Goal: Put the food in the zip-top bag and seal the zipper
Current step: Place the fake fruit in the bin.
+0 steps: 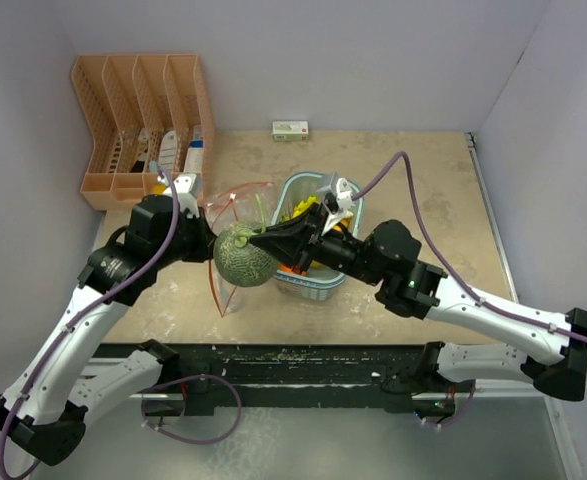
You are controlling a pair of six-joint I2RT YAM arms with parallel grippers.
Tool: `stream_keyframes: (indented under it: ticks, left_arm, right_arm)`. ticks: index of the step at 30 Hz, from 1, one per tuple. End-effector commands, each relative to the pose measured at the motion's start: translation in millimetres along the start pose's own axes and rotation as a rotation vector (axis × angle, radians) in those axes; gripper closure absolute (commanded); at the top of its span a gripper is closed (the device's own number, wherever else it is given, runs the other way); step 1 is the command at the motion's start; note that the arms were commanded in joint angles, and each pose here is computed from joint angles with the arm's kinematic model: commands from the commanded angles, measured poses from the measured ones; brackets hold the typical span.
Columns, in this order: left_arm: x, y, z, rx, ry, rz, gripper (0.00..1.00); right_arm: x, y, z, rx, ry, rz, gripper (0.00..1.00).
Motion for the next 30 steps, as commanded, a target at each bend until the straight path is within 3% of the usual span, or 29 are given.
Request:
stream_keyframes:
  ticks: [1, 14, 25, 30]
  left_arm:
    - [9, -4, 4, -0.034, -0.066, 0.029, 1.0]
    - [7, -7, 11, -0.07, -0.068, 0.041, 1.0]
    - [2, -10, -20, -0.099, -0.023, 0.051, 1.0]
    - [3, -3, -25, -0.048, -0.079, 0.044, 1.0]
  right_arm:
    - [7, -3, -9, -0.027, -0.088, -0.018, 1.0]
    - [-29, -70, 13, -0.598, -0.063, 0.004, 1.0]
    - [-32, -74, -2, -0.603, -0.047, 0.023, 1.0]
    - [-17, -65, 13, -0.583, -0.09, 0.006, 1.0]
Point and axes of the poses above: each gripper's point midway between its finger pads, its own z axis back along the fingers, its own y axis along the line the jaws close on, x = y × z, the point moved 8 cm from there along z, back along the fingers, and after that the axes turned 7 degrees about -z, right-handed, at the moved point
